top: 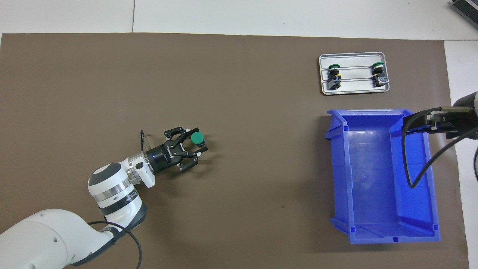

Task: Place and press button with both arms
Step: 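Open the left gripper and draw it back from the button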

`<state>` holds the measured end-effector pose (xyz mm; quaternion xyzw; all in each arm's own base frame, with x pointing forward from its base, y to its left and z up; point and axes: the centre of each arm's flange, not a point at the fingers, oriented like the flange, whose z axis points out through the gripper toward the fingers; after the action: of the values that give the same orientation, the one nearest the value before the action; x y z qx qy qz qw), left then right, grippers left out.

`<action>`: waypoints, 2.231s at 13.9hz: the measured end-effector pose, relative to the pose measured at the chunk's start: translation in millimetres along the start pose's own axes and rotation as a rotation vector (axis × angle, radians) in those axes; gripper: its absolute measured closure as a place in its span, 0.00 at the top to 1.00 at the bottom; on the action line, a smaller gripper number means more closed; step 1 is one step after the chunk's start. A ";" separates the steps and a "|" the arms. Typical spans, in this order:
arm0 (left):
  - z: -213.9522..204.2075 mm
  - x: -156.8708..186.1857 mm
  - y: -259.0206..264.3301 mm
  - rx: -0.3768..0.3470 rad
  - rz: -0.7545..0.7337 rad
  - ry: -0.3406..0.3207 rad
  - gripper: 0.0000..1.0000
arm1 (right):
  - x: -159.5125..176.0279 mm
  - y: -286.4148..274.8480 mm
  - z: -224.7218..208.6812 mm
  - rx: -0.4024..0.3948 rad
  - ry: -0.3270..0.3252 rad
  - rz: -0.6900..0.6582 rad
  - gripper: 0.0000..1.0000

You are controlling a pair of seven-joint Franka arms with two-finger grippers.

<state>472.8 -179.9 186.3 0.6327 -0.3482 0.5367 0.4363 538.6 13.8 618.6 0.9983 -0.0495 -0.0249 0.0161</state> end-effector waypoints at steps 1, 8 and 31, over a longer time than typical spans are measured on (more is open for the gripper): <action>-0.5 -1.1 1.0 0.000 -0.002 -0.002 0.84 | 0.0 0.0 0.0 0.000 0.000 0.000 1.00; -2.4 -4.3 3.3 0.000 -0.007 -0.007 0.99 | 0.0 0.0 0.0 0.000 0.000 0.000 1.00; -123.9 240.0 -188.0 -0.017 -0.491 -0.019 0.93 | 0.0 0.4 0.0 0.000 0.000 0.001 1.00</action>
<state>640.8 12.3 394.0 0.6996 -0.1925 0.4056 0.5558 538.6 13.4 618.6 0.9983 -0.0499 -0.0249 0.0161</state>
